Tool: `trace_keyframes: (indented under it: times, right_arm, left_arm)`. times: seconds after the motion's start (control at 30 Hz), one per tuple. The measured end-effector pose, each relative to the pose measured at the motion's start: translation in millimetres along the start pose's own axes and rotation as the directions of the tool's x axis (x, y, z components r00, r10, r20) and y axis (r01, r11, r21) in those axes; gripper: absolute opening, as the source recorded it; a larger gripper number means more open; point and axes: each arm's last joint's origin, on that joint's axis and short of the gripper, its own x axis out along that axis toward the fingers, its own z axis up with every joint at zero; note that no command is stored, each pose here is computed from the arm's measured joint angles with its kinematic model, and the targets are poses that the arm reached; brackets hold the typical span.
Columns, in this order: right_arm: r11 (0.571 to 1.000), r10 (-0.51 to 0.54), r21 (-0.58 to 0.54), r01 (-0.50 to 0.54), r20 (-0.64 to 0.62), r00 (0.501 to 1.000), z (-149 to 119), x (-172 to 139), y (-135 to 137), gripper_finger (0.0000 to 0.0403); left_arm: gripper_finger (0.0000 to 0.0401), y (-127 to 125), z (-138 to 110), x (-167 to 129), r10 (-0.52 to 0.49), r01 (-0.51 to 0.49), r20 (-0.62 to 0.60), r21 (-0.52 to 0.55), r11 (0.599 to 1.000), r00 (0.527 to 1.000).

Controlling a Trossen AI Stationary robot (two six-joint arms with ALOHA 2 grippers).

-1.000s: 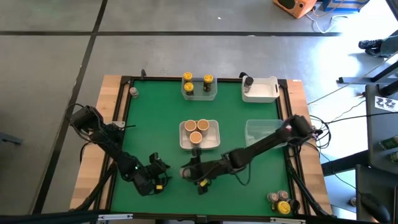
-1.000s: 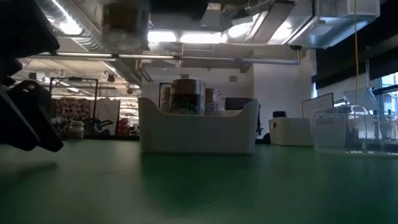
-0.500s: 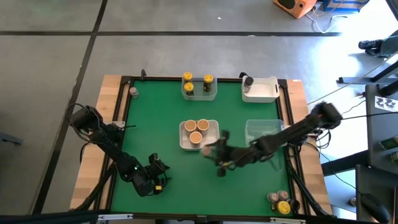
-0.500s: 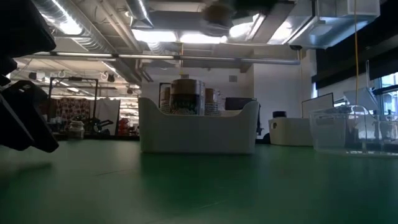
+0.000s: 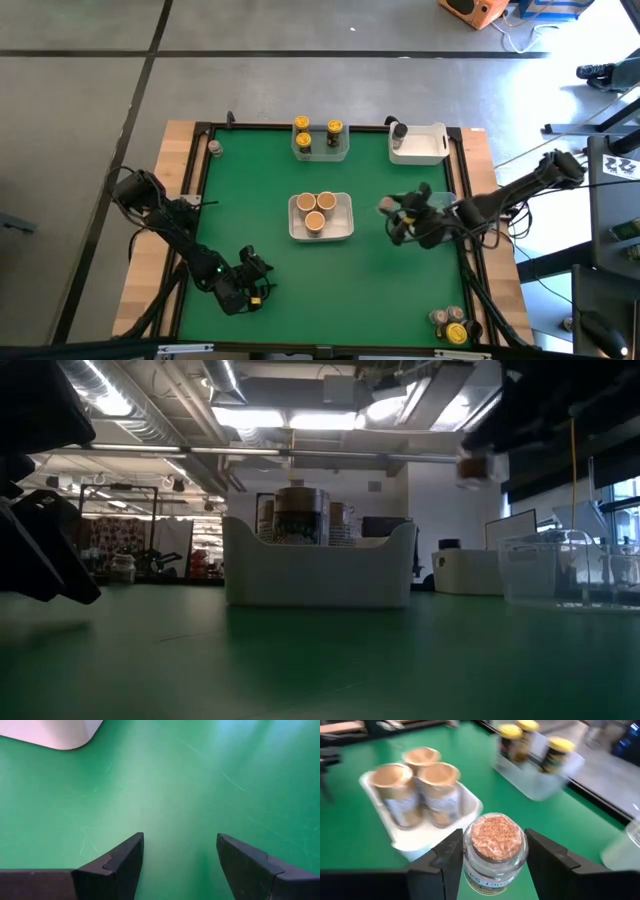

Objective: Sort spices by type
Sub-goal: Put the middle brown seasoning bottle into the bottom transparent bin

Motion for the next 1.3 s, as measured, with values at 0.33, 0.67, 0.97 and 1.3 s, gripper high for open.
trace_keyframes:
  times: [0.33, 0.67, 0.97, 1.3]
  right_arm:
    - [0.983, -0.151, 0.089, 0.164, -0.137, 0.979, -21, -9, -30, 0.0184]
    - [0.948, -0.239, 0.152, 0.278, -0.232, 0.943, -48, -5, -44, 0.0184]
    - [0.947, -0.205, 0.198, 0.251, -0.227, 0.952, -70, 7, -43, 0.0185]
    - [0.963, -0.137, 0.211, 0.169, -0.158, 0.978, -72, 14, -36, 0.0185]
  left_arm:
    - [0.0233, 0, 0, 0, 0.002, -0.002, 0.003, 0.001, 1.000, 1.000]
    - [0.0233, 0, 0, 0, 0.002, -0.002, 0.003, 0.001, 1.000, 1.000]
    - [0.0233, 0, 0, 0, 0.003, -0.003, 0.004, 0.001, 1.000, 1.000]
    - [0.0233, 0, 0, 0, 0.005, -0.005, 0.006, 0.002, 1.000, 1.000]
